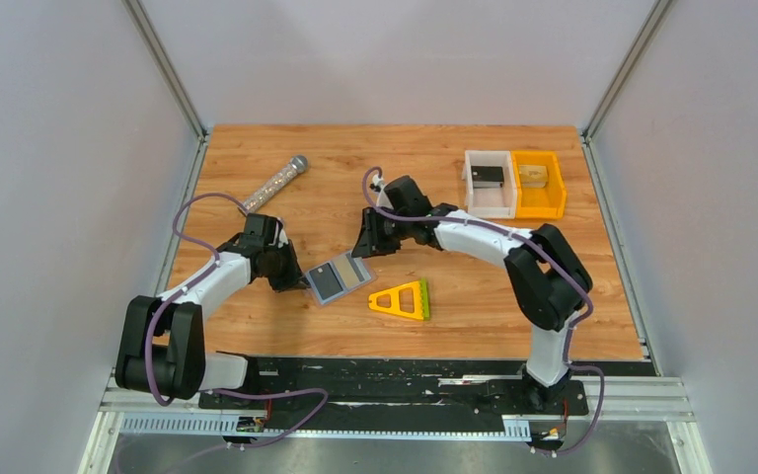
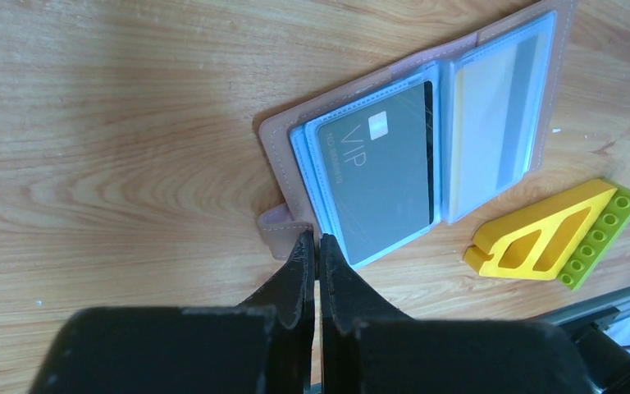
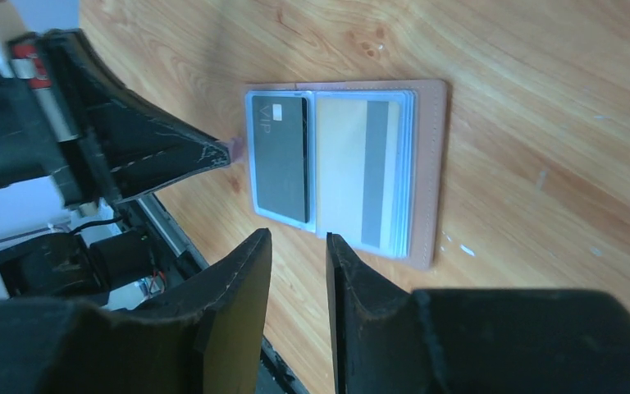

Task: Take the credit cards out of the card holder
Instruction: Place the credit card in the storage box, then remove the credit card from the card holder.

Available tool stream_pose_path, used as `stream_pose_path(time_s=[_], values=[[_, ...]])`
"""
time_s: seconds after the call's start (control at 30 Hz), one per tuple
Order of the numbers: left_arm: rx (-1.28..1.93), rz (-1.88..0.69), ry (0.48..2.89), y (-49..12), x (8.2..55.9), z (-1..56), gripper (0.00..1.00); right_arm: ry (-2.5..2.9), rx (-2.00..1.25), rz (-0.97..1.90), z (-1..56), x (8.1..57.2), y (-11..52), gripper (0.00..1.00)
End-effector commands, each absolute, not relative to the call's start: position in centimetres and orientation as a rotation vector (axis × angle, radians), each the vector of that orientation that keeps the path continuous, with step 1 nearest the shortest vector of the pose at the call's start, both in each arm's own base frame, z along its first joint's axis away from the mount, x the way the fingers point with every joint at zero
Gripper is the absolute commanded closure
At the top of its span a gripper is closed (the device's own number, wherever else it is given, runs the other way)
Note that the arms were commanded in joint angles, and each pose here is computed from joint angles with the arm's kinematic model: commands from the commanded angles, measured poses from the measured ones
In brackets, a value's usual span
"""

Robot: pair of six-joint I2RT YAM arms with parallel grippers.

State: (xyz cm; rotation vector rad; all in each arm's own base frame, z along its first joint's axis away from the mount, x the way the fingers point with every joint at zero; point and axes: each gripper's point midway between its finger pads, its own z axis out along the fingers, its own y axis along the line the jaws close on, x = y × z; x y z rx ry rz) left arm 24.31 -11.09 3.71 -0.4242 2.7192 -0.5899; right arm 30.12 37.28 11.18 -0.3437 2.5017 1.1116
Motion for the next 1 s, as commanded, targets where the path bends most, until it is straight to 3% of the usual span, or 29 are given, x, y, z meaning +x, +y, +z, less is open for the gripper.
stream_pose_path(time_s=[0.0, 0.97], values=[[-0.398, -0.56, 2.696, -10.8, 25.0, 3.8, 1.0, 2.464, -0.383, 1.185, 11.1, 30.2, 41.0, 0.68], [-0.48, -0.575, 2.749, -11.1, 24.4, 1.1, 1.0, 2.547, -0.463, 1.177, 4.5, 28.9, 45.4, 0.69]])
